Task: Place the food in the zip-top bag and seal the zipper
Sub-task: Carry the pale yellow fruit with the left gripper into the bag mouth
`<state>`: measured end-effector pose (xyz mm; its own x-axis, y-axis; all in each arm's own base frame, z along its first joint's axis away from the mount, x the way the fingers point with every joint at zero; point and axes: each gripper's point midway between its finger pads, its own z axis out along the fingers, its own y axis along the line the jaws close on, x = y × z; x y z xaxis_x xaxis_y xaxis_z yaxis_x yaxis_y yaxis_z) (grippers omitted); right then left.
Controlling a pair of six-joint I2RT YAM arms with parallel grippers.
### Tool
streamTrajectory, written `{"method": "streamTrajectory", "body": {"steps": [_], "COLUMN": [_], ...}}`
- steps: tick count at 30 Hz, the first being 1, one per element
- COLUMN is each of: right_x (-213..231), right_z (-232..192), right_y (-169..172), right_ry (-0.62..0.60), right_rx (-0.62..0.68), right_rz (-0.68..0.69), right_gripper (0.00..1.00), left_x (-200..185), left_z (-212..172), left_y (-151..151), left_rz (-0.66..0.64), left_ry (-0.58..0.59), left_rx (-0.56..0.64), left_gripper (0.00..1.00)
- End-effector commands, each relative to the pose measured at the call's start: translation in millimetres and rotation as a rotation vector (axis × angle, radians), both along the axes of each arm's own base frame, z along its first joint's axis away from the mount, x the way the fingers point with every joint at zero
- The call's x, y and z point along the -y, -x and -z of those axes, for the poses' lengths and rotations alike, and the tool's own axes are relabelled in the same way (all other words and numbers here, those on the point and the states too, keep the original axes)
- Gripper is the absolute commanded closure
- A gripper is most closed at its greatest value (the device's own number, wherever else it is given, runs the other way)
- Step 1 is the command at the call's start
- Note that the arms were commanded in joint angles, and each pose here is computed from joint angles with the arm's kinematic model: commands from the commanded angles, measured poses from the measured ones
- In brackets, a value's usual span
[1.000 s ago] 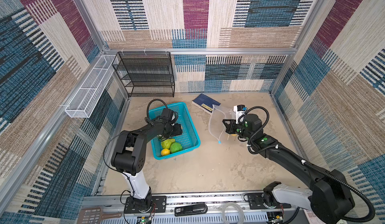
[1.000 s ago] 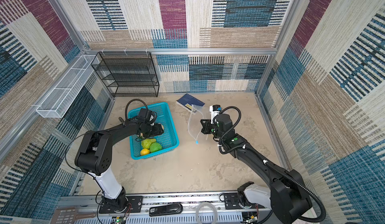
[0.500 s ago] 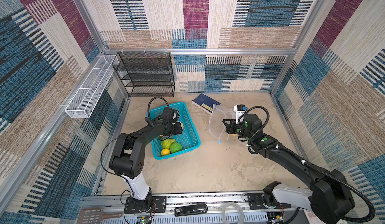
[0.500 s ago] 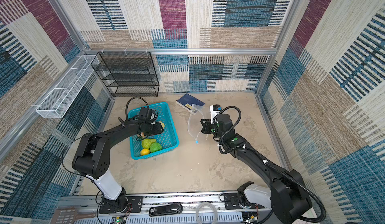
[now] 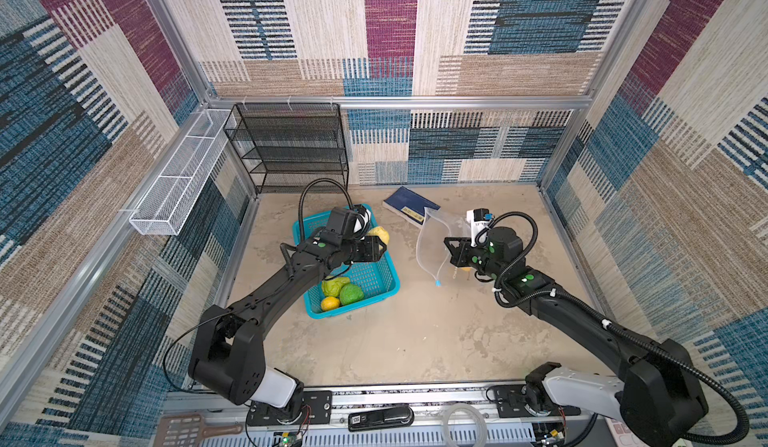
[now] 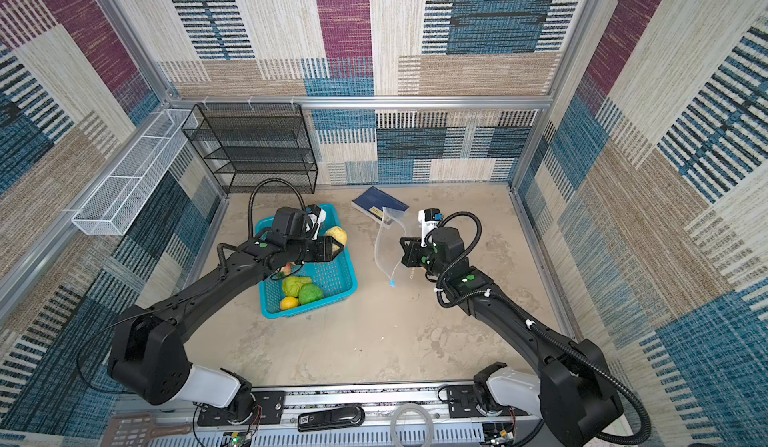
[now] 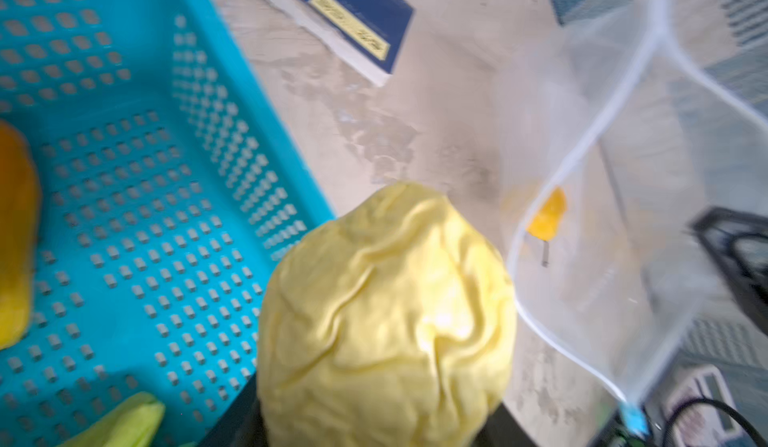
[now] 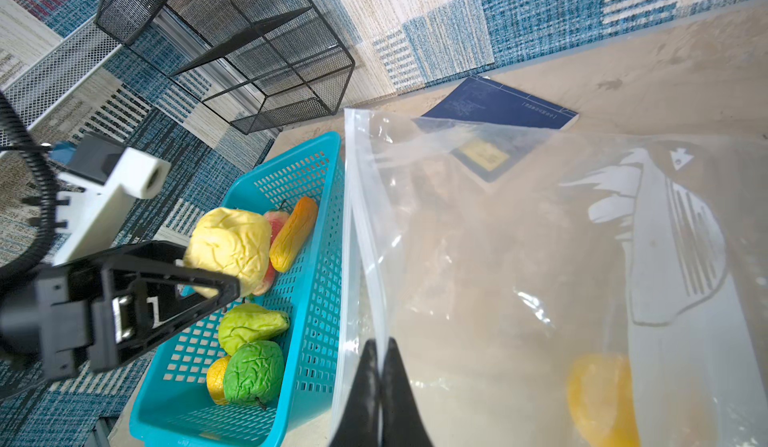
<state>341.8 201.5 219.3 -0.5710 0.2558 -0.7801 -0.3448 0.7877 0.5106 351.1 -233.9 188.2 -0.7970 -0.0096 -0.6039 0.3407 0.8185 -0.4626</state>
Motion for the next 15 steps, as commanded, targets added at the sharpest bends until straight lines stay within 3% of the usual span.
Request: {"method": "streamTrajectory", "body": {"steps": [1, 8, 15], "right_x": [-2.3, -5.8, -7.3], "right_z": [-5.9, -9.0, -23.3], "right_y": [-1.2, 2.4, 11.2], "right_ry": [-0.018, -0.043, -0.08], "right_rx": [0.028, 0.032, 0.064], "right_rz": [-0.008, -0.03, -0.058], "right_gripper": [1.0, 1.0, 1.0], "left_x": [35.7, 103.9, 133.0], "left_z": [-29.3, -48.9, -24.7], "left_y": [15.9, 38.6, 28.9], "left_rz": [0.104, 0.203, 0.17], "left_ry": [0.131, 0.376, 0.377], "left_rx": [0.035, -0.006, -0.059], "left_gripper": [0.59, 0.59, 0.59]}}
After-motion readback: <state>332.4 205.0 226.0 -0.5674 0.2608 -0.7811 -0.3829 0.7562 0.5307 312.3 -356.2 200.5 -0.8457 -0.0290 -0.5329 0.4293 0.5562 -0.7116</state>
